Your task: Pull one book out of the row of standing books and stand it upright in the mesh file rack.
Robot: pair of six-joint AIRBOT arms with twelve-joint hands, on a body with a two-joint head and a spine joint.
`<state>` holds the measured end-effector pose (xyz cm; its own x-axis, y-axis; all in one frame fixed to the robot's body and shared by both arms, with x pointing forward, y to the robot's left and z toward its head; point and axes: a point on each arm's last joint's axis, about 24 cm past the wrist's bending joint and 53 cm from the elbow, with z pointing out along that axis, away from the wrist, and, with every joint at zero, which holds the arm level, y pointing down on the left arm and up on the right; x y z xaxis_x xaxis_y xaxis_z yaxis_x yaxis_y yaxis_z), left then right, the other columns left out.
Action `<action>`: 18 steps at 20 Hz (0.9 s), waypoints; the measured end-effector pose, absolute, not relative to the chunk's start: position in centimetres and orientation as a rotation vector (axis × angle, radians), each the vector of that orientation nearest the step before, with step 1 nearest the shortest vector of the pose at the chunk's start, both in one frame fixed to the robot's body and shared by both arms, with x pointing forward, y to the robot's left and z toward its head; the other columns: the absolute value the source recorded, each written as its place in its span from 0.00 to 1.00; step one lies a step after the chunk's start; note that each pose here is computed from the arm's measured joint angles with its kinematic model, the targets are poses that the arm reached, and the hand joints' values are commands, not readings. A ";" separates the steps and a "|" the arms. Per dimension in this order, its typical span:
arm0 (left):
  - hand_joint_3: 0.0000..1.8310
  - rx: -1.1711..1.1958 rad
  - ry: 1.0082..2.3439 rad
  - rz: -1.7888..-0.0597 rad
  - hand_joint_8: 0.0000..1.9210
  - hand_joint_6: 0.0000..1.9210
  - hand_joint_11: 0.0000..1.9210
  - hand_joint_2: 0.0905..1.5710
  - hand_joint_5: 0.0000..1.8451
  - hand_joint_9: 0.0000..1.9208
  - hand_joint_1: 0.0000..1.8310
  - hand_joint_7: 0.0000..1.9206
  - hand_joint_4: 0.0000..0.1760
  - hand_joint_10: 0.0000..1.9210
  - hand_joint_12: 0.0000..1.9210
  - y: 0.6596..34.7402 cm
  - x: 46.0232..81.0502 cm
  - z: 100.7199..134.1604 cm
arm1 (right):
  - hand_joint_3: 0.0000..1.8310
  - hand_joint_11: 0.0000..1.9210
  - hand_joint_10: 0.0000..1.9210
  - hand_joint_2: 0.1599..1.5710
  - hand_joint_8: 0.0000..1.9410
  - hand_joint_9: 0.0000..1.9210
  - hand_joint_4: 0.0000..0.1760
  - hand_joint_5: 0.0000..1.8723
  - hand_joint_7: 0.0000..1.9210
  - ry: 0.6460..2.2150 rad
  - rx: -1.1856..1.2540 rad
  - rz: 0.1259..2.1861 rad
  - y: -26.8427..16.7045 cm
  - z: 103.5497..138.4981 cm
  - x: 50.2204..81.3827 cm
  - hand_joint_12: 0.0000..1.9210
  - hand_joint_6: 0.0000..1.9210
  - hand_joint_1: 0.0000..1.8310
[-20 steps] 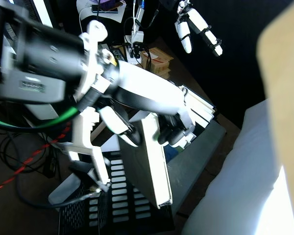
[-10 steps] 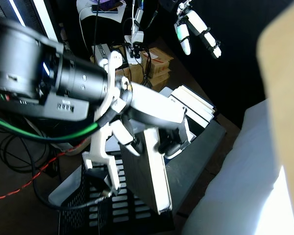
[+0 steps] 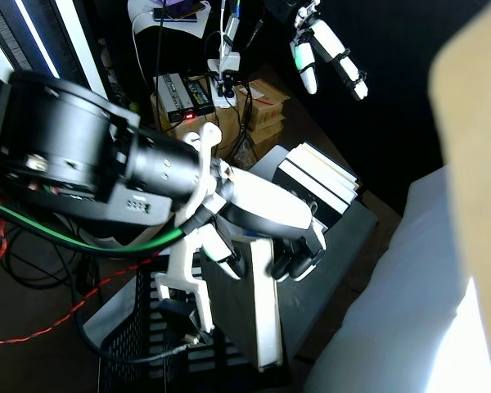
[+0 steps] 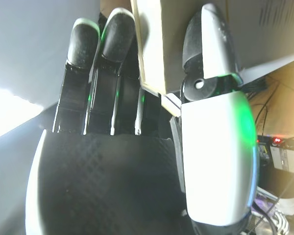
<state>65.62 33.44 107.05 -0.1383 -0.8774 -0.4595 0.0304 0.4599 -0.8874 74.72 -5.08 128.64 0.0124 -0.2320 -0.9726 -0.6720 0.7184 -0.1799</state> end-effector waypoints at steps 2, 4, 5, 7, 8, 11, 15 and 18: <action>0.00 -0.778 1.504 -0.945 0.00 0.00 0.00 0.84 0.05 0.00 0.30 0.00 0.09 0.00 0.00 33.4 65.6 107.0 | 0.00 0.28 0.69 0.68 0.48 0.44 0.00 0.49 0.54 1.566 -0.738 0.389 -5.9 128.7 75.4 0.89 0.52 0.75; 0.00 -0.779 1.505 -0.945 0.00 0.00 0.00 0.84 0.04 0.00 0.30 0.00 0.16 0.00 0.00 33.4 65.6 107.0 | 0.00 0.30 0.70 0.68 0.47 0.44 0.00 0.50 0.54 1.571 -0.718 0.375 -6.7 128.7 76.0 0.88 0.49 0.75; 0.00 -0.778 1.505 -0.945 0.00 0.00 0.00 0.84 0.04 0.00 0.30 0.00 0.18 0.00 0.00 33.4 65.6 107.0 | 0.00 0.36 0.67 0.66 0.45 0.48 0.00 0.54 0.55 1.572 -0.714 0.369 -7.1 128.7 76.2 0.85 0.42 0.76; 0.00 -0.780 1.503 -0.947 0.00 0.00 0.00 0.84 0.04 0.00 0.29 0.00 0.19 0.00 0.00 33.4 65.7 106.8 | 0.00 0.32 0.69 0.67 0.47 0.46 0.00 0.50 0.54 1.581 -0.709 0.363 -7.4 128.4 76.4 0.87 0.50 0.75; 0.00 -0.778 1.506 -0.952 0.00 0.00 0.00 0.84 0.04 0.00 0.29 0.00 0.19 0.00 0.00 33.2 65.7 106.7 | 0.00 0.33 0.70 0.67 0.47 0.44 0.00 0.51 0.55 1.585 -0.703 0.360 -7.6 128.3 76.6 0.87 0.47 0.75; 0.00 -0.777 1.510 -0.954 0.00 0.00 0.00 0.84 0.04 0.00 0.28 0.00 0.23 0.00 0.00 33.1 65.7 106.6 | 0.00 0.32 0.71 0.68 0.49 0.43 0.00 0.50 0.53 1.594 -0.696 0.351 -8.1 128.0 77.0 0.87 0.50 0.75; 0.00 -0.773 1.505 -0.960 0.00 0.00 0.00 0.84 0.04 0.00 0.29 0.00 0.30 0.00 0.00 33.1 65.8 106.7 | 0.00 0.24 0.81 0.73 0.61 0.36 0.00 0.43 0.47 1.597 -0.668 0.332 -9.3 128.3 77.7 0.97 0.58 0.74; 0.00 -0.769 1.509 -0.970 0.00 0.00 0.00 0.84 0.05 0.00 0.29 0.00 0.24 0.00 0.00 32.8 65.7 106.5 | 0.00 0.33 0.78 0.76 0.70 0.39 0.00 0.36 0.45 1.598 -0.661 0.326 -9.5 128.3 78.2 0.97 0.67 0.67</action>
